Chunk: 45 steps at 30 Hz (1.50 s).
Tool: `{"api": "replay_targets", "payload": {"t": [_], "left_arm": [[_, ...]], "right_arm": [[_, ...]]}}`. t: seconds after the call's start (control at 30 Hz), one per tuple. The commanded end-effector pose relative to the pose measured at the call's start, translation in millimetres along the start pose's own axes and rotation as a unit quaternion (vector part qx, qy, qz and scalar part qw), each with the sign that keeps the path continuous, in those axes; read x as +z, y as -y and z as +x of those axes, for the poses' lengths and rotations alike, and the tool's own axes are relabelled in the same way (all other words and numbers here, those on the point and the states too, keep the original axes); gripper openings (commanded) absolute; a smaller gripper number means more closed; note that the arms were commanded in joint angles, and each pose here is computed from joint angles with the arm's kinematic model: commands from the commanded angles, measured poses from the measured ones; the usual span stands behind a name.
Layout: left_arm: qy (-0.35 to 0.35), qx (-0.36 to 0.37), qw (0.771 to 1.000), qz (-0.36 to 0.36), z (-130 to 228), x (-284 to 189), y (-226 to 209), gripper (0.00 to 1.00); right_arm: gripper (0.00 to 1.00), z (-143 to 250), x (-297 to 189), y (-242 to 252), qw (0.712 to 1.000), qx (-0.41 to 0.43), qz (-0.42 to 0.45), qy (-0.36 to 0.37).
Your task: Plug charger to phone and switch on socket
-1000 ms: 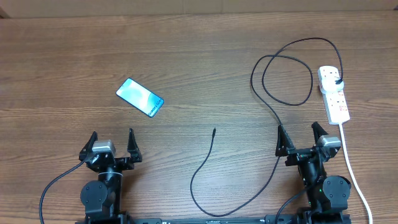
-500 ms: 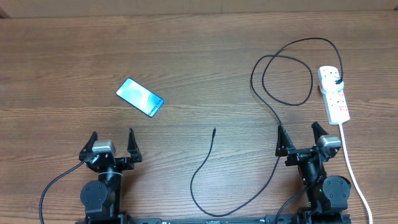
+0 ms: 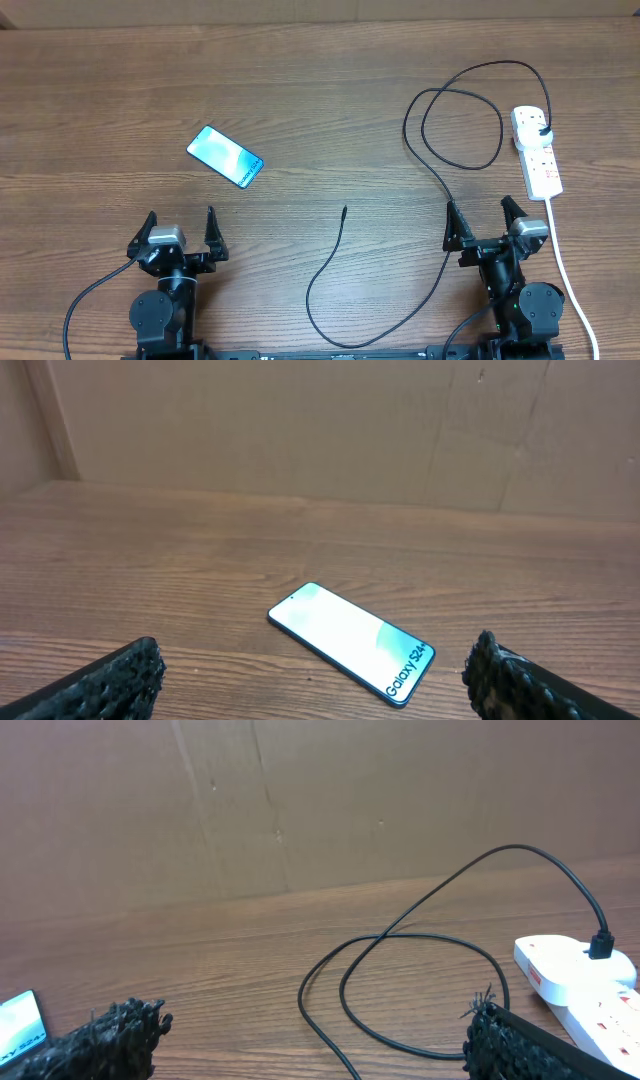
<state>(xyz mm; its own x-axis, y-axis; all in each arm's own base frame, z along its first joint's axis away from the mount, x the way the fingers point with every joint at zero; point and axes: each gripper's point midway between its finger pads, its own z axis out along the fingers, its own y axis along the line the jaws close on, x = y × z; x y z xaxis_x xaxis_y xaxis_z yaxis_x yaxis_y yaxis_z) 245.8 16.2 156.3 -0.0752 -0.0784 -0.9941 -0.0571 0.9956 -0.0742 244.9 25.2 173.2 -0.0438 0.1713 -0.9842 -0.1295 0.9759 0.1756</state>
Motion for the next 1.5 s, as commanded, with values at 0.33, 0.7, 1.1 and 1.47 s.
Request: {"api": "replay_targets", "payload": {"t": [0.33, 0.7, 1.1, 1.47], "left_arm": [[0.002, 0.008, 1.000, -0.007, 0, 0, -3, 1.00], [0.003, 0.005, 1.000, -0.004, -1, 0, -2, 1.00], [0.009, 0.007, 0.999, 0.043, -11, -3, 15, 1.00], [0.004, 0.014, 0.999, 0.033, -66, -18, 16, 1.00]], "right_arm": [[1.00, 2, 0, 1, 1.000, -0.001, 0.001, 0.002], [1.00, 2, 0, 1, 1.000, -0.001, 0.001, 0.002], [1.00, 2, 0, 1, 1.000, -0.001, 0.001, 0.002], [1.00, 2, 0, 1, 1.000, -0.001, 0.001, 0.002]]}}
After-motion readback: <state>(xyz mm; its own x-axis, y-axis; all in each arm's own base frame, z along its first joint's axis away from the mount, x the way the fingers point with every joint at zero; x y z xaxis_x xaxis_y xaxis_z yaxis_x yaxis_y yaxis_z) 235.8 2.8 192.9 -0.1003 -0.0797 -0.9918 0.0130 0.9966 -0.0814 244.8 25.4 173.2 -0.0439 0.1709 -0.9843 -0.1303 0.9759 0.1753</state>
